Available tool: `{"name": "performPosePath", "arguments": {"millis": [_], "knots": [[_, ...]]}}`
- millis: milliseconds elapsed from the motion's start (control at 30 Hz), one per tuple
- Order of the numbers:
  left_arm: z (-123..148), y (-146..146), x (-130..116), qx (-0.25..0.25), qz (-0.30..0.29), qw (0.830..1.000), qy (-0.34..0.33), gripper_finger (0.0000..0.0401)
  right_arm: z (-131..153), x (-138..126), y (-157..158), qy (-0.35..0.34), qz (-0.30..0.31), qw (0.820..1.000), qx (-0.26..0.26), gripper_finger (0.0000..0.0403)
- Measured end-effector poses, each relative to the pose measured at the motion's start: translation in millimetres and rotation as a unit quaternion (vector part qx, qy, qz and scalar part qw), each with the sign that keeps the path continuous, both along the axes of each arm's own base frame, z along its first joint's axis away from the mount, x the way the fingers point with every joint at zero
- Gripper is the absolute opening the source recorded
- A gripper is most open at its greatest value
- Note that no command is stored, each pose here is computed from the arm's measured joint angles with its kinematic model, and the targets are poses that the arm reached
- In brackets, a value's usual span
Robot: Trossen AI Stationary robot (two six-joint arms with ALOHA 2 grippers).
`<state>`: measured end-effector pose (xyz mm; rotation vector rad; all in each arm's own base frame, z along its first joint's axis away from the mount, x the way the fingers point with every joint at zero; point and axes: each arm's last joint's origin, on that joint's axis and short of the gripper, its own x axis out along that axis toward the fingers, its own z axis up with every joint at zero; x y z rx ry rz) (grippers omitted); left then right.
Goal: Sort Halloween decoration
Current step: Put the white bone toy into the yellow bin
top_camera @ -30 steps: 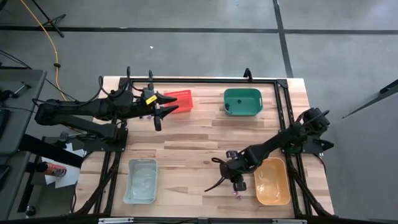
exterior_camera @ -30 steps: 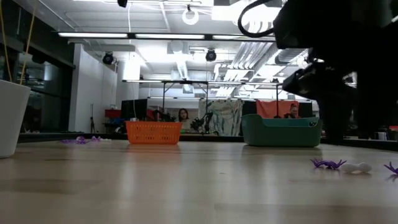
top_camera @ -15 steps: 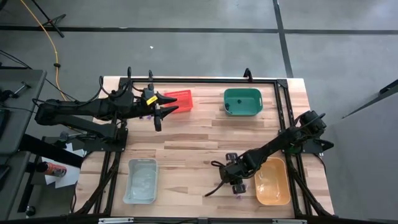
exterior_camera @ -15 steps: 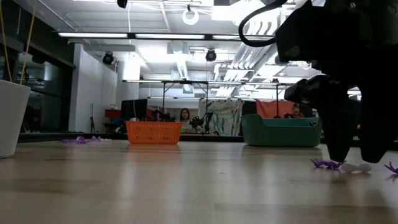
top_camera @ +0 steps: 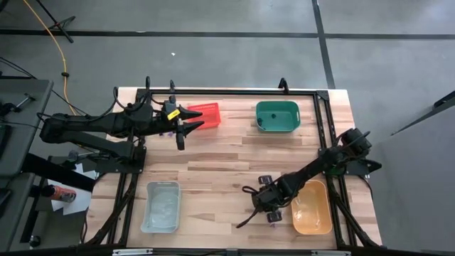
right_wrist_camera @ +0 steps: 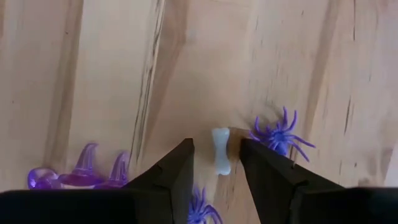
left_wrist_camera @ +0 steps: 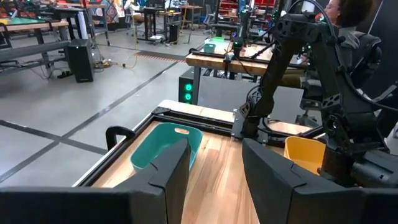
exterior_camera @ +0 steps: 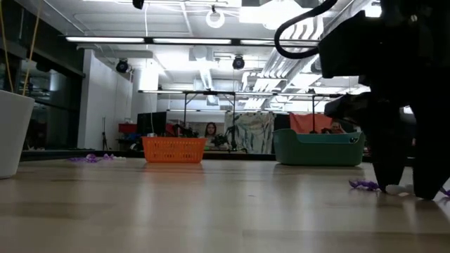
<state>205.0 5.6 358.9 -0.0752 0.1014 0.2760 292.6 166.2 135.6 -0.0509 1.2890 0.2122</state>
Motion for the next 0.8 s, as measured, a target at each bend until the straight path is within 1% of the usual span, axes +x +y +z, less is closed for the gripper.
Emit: {"name": "performPosePath", "arguments": {"millis": [133, 267, 367, 400, 533, 633, 800], "knots": [[0, 0, 0, 0.0, 0.0, 1.0, 0.0, 0.0136, -3, 0, 0, 0.005, -0.002, 1.0, -0.007, 0.0101], [1, 0, 0, -0.001, 0.0, 1.0, -0.003, 0.0136, -4, 0, -1, 0.005, -0.007, 1.0, -0.015, 0.0053], [5, 0, 0, -0.005, 0.0, 1.0, -0.027, 0.0136, -5, 0, -1, 0.008, -0.027, 1.0, -0.011, 0.0015], [6, 0, 0, -0.005, 0.0, 0.999, -0.034, 0.0136, -5, 0, -1, 0.009, -0.032, 0.999, -0.01, 0.0009], [9, 0, 1, -0.005, 0.0, 0.999, -0.049, 0.0136, 0, 0, -1, 0.004, -0.048, 0.999, -0.001, 0.0014], [9, 0, 1, -0.005, 0.0, 0.999, -0.05, 0.0136, 6, -2, -2, 0.003, -0.053, 0.999, 0.008, 0.0009], [10, 0, 1, -0.004, 0.0, 0.998, -0.055, 0.0136, 36, -9, -8, -0.02, -0.056, 0.997, 0.039, 0.0005]]}}
